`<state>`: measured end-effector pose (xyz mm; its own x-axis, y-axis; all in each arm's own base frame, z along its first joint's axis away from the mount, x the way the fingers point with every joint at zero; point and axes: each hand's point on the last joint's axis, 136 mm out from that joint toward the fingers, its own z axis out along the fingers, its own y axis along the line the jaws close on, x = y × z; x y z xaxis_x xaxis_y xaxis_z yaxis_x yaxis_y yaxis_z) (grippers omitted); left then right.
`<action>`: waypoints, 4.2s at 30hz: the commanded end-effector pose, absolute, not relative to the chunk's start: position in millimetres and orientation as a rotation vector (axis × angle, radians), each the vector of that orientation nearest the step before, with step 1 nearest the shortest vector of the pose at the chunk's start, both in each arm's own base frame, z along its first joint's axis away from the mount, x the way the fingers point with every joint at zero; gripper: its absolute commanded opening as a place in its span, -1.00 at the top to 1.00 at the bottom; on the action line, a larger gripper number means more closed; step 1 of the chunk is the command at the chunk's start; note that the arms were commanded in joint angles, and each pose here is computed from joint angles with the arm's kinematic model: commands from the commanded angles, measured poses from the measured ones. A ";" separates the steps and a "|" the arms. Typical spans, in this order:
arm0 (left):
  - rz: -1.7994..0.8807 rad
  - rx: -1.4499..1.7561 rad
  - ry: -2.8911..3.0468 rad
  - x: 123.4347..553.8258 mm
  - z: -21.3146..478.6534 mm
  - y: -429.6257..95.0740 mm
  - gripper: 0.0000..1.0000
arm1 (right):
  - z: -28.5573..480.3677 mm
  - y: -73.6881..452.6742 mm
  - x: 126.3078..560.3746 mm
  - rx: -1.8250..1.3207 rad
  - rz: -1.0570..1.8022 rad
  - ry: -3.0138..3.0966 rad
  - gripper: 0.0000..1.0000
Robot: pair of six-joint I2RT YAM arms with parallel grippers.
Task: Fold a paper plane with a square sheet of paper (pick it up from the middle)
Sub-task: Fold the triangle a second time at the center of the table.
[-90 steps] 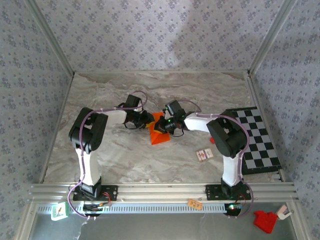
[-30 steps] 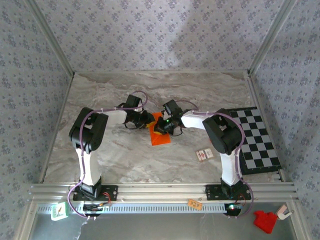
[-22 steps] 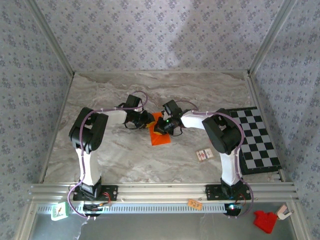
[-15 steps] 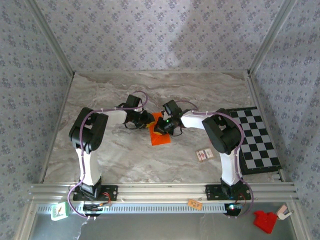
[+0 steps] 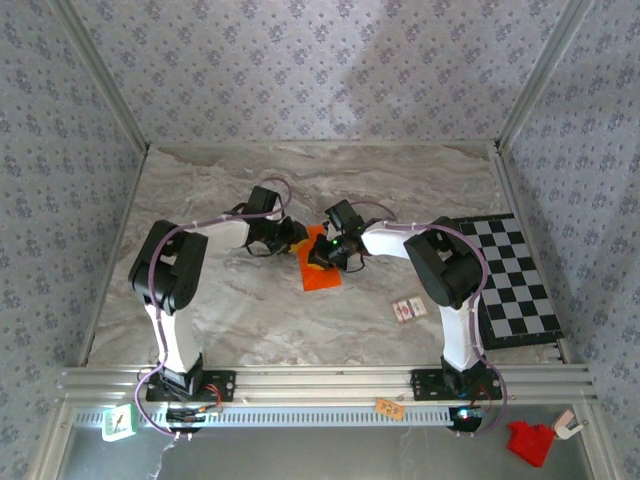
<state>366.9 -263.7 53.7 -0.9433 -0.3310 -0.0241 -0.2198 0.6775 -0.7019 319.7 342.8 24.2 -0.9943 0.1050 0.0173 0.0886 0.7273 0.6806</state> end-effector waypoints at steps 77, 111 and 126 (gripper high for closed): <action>-0.975 -0.567 2.726 371.3 63.7 -223.4 0.38 | 10.0 335.7 317.3 0.188 1.057 2.966 0.33; -1.093 -0.319 2.854 319.9 51.1 -274.0 0.94 | 2.4 325.9 313.1 0.191 0.981 3.013 0.92; -0.954 -0.342 2.925 320.3 23.0 -270.0 0.99 | 5.5 327.3 313.5 0.194 1.010 2.997 0.92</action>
<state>322.8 -268.4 27.1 -0.9690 -0.2460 0.0238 -0.2082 0.7608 -0.6147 320.8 337.5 22.8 -0.9947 0.0994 0.0253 0.0920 0.7564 0.6476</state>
